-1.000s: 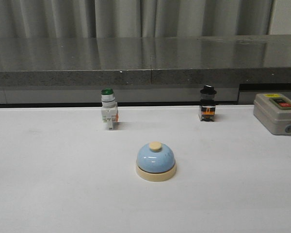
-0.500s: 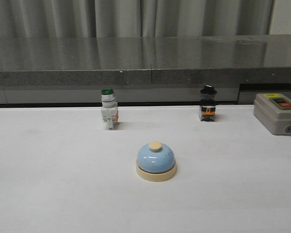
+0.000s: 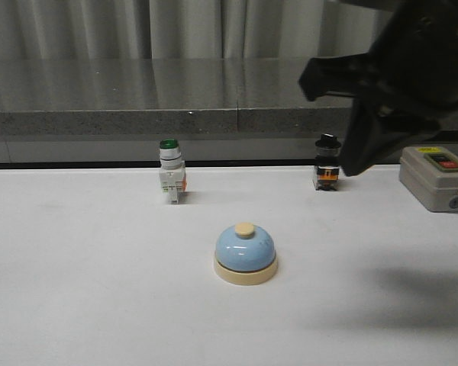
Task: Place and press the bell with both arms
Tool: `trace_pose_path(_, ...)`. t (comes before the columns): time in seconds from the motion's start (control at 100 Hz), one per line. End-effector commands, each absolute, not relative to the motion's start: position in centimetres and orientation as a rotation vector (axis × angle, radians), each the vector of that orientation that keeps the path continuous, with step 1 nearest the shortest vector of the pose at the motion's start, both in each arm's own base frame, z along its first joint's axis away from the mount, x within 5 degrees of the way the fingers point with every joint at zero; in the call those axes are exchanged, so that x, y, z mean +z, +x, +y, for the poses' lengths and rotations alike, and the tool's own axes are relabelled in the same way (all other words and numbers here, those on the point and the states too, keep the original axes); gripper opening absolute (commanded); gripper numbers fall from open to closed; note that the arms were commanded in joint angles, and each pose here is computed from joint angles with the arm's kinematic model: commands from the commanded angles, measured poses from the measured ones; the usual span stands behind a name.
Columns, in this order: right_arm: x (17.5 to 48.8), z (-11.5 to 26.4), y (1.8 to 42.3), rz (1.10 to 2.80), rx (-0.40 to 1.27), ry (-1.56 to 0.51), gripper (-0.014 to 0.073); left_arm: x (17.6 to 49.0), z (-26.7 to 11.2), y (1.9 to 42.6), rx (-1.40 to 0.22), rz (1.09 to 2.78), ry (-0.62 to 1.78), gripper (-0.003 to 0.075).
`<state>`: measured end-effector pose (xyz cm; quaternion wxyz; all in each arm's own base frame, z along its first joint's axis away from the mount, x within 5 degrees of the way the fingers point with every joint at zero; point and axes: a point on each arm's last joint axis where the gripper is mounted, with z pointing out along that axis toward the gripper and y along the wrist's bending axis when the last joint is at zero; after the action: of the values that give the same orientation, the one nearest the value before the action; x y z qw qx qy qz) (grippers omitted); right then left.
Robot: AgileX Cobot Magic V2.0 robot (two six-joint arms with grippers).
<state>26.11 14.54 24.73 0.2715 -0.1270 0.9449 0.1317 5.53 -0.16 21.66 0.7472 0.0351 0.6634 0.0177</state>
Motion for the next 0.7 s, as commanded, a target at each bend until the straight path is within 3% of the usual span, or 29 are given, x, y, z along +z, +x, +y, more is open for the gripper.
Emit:
trace_pose_path(0.0, 26.1, 16.2, 27.5, 2.447, 0.397, -0.366, -0.0064, 20.7, -0.2, 5.5, 0.025, 1.4, 0.068, -0.0021)
trace_pose_path(0.35, 24.3, 21.7, 29.6, 2.462, 0.429, -0.493, -0.0064, 20.7, -0.2, 5.5, 0.025, 1.4, 0.068, -0.0021)
trace_pose_path(0.69, 22.5, 22.9, 30.0, 2.5, 0.419, -0.525, -0.0064, 20.7, -0.2, 5.5, 0.025, 1.4, 0.068, -0.0021)
